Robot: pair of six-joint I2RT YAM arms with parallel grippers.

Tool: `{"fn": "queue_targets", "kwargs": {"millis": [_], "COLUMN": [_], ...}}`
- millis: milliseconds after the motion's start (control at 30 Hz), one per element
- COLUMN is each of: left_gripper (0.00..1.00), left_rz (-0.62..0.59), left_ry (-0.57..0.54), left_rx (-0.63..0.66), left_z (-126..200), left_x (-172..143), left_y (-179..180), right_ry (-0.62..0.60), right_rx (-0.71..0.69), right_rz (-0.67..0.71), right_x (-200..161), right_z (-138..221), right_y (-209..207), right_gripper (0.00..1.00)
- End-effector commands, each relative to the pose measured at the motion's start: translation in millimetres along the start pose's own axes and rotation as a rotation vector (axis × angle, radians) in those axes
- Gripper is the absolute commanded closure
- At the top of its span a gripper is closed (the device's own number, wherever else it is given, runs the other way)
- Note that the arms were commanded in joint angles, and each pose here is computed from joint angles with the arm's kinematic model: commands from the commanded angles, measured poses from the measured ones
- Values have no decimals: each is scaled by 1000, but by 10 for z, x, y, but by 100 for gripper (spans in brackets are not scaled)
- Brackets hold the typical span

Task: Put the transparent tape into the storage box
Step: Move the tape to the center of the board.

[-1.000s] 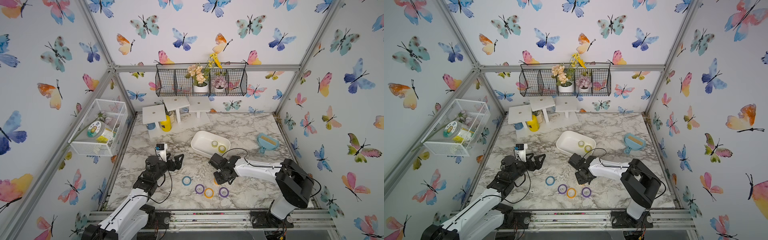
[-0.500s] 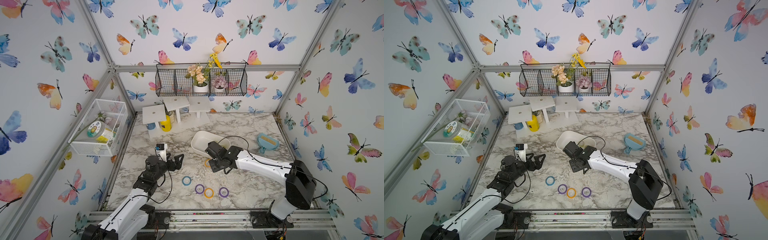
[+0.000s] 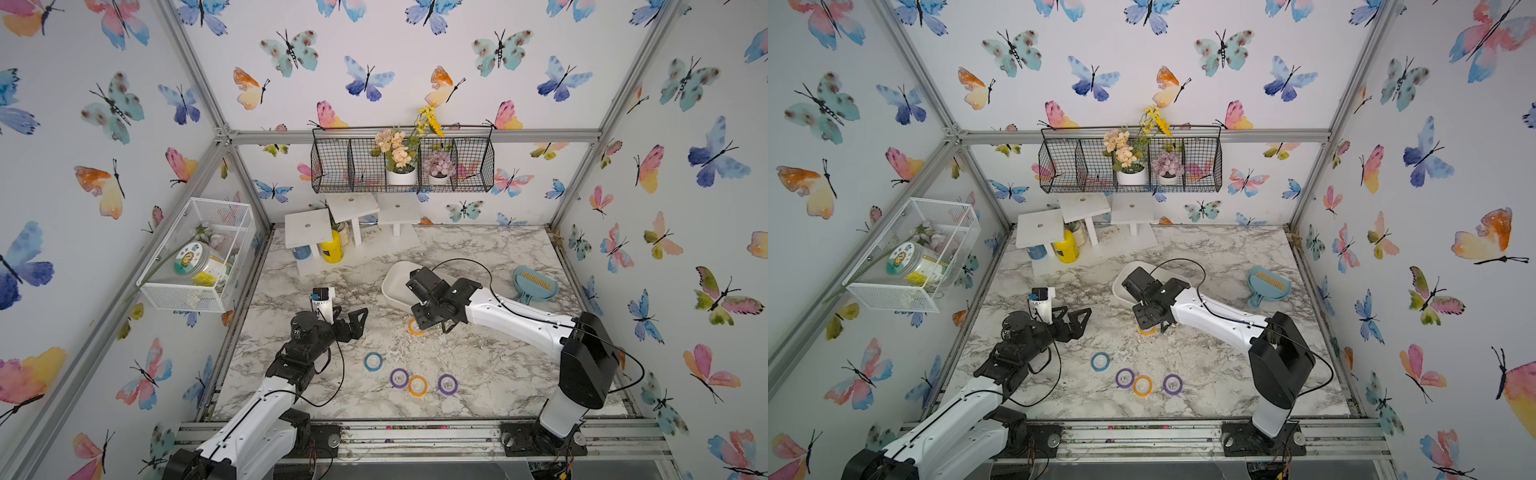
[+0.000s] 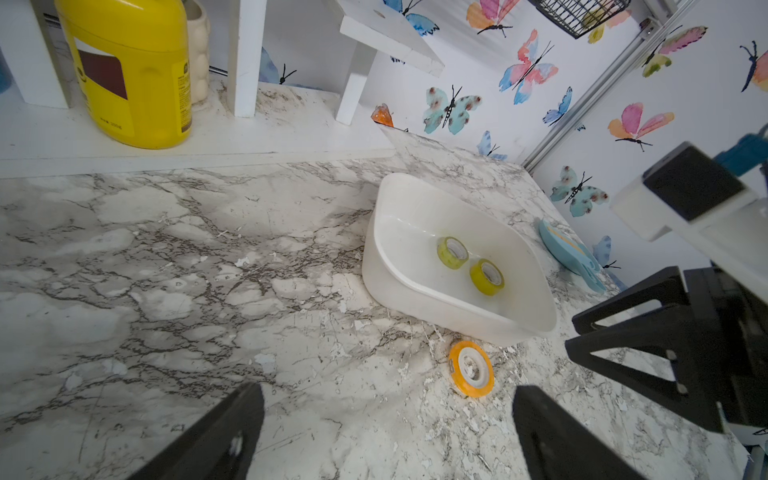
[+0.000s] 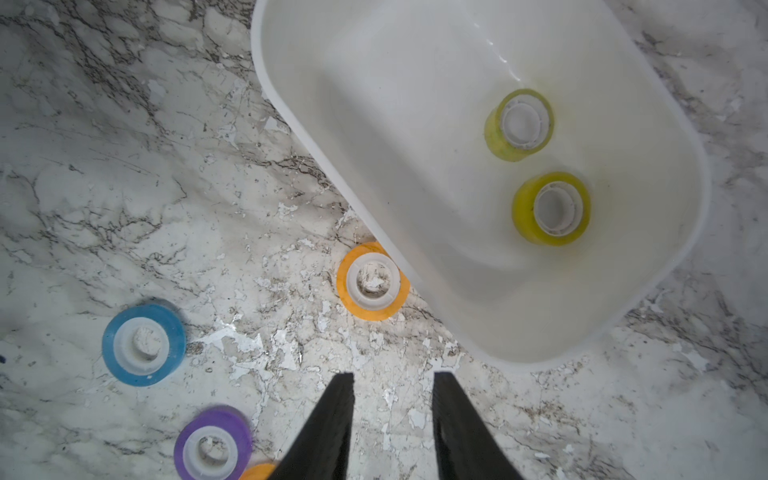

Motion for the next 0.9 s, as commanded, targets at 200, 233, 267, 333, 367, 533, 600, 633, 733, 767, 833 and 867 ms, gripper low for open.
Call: {"fn": "queue_targets", "kwargs": {"millis": [200,233,267,333,367,533,600,633,733,767,833,867], "left_gripper": [1,1,1,1,1,1,3,4,8,9,12,15], "left_rz": [-69,-89,-109,-146,-159,-155,-160,-165,-203,-221,-246,-254], "left_ry": [143,166,192,232,260,395,440,460,503,517,545,557], "left_rx": [-35,-26,-18,9,24,81,91,100,132,152,182,194], "left_z": [-206,-251,-298,-387,-443,-695,-786,-834,-973,-1015,-1089,-1124], "left_x": [-115,-147,-194,-295,-360,-636,-720,-751,-782,-803,-846,-874], "left_y": [-189,-241,-301,-412,-465,-628,-682,-711,-819,-836,-861,-866], "right_ry": [-12,-21,-25,-41,-52,-132,-188,-227,-342,-390,-474,-515], "right_rx": [73,62,47,21,2,-86,-137,-160,-213,-228,-243,-244], "right_rz": [-45,-55,-65,-90,-106,-207,-240,-255,-291,-298,-306,-310], "right_x": [-197,-212,-244,-285,-311,-421,-457,-470,-513,-530,-567,-588], "right_z": [-36,-17,-8,41,65,242,359,433,638,700,789,826], "right_y": [32,-1,-41,-133,-196,-574,-717,-780,-940,-990,-1061,-1087], "right_gripper": [52,51,50,48,47,44,42,41,38,35,30,27]}}
Point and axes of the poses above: each gripper's point midway between its finger pads, its own z axis back along the fingers, its own y axis along the line the jaws close on, x = y × z, the point moved 4 cm from there along z, back along the fingers, and after that the axes turned 3 degrees about z, right-handed, at the moved point
